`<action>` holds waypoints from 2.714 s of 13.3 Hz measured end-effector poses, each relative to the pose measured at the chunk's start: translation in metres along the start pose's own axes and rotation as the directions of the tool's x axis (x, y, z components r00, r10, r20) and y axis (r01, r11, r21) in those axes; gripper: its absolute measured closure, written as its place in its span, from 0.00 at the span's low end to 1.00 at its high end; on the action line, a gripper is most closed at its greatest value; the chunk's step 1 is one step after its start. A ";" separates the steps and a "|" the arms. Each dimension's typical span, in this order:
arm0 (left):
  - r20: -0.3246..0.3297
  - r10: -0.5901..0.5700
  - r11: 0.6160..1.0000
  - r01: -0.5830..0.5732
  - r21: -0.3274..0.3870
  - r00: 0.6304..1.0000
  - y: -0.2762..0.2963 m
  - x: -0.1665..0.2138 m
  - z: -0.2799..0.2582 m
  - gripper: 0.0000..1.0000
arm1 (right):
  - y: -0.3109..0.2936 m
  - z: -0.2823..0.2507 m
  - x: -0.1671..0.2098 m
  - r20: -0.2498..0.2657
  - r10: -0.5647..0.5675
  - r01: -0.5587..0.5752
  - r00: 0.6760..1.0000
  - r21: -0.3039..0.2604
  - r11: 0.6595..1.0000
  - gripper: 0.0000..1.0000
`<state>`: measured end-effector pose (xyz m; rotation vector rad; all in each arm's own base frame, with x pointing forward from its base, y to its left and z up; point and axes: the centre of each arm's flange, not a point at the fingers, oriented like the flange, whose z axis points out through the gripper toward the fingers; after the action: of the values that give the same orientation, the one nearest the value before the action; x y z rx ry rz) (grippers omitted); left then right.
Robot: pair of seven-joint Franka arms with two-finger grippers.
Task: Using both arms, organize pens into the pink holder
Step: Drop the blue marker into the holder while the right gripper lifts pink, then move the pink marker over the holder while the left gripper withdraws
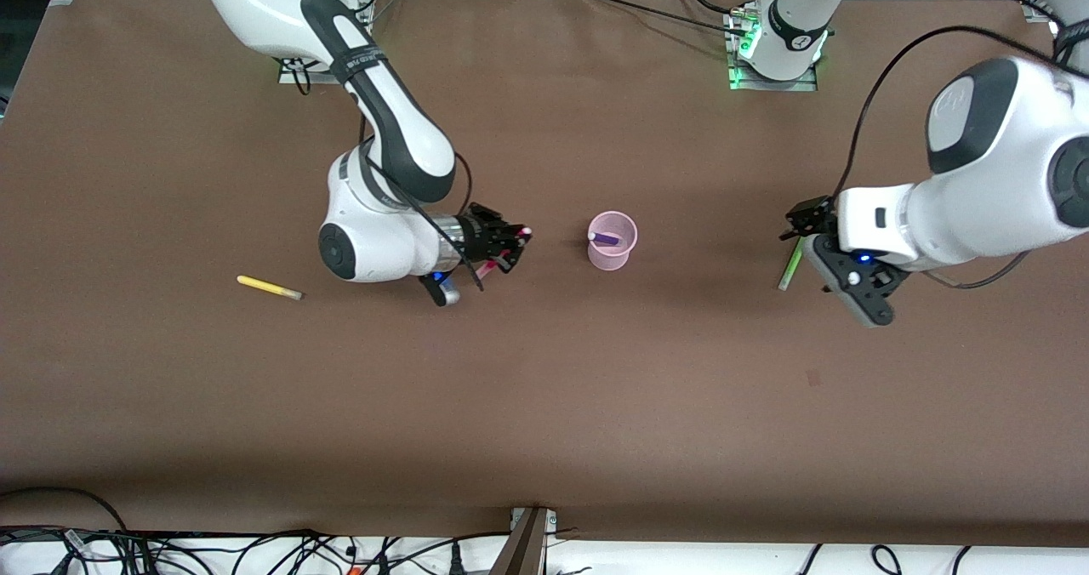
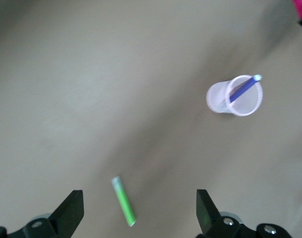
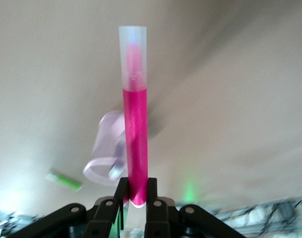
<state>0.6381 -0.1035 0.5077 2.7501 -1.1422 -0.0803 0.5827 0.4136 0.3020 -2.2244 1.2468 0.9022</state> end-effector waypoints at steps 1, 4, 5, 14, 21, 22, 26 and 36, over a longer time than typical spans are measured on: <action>-0.002 -0.038 0.999 0.038 0.030 0.999 -0.005 -0.014 -0.016 0.00 | -0.008 0.004 -0.018 0.040 0.034 -0.035 0.999 0.045 0.998 0.82; -0.013 -0.155 0.983 0.155 0.099 0.988 -0.007 -0.056 -0.055 0.00 | -0.025 0.029 -0.071 0.143 0.131 -0.156 0.981 0.177 0.972 0.82; -0.018 -0.210 0.971 0.211 0.110 0.978 0.001 -0.067 -0.064 0.00 | -0.027 0.042 -0.084 0.174 0.164 -0.199 0.971 0.213 0.957 0.82; -0.129 -0.676 0.719 0.688 0.101 0.726 0.000 -0.147 -0.109 0.00 | -0.011 0.124 -0.118 0.349 0.387 -0.487 0.853 0.268 0.832 0.82; -0.124 -0.758 0.630 0.768 0.113 0.640 0.001 -0.138 -0.101 0.00 | -0.010 0.149 -0.092 0.345 0.430 -0.523 0.834 0.246 0.816 0.82; -0.122 -0.758 0.631 0.768 0.113 0.641 0.001 -0.136 -0.100 0.00 | -0.010 0.152 -0.091 0.345 0.429 -0.522 0.835 0.245 0.817 0.82; -0.122 -0.754 0.635 0.764 0.114 0.645 0.004 -0.132 -0.099 0.00 | -0.014 0.162 -0.084 0.344 0.427 -0.519 0.836 0.245 0.819 0.82; -0.114 -0.763 0.627 0.771 0.115 0.637 0.001 -0.134 -0.102 0.00 | -0.017 0.159 -0.066 0.403 0.429 -0.551 0.808 0.263 0.792 0.82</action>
<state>0.5540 0.0033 0.6071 3.1345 0.1476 -0.0135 0.5203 0.5623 0.2403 -1.3965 1.7070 1.0613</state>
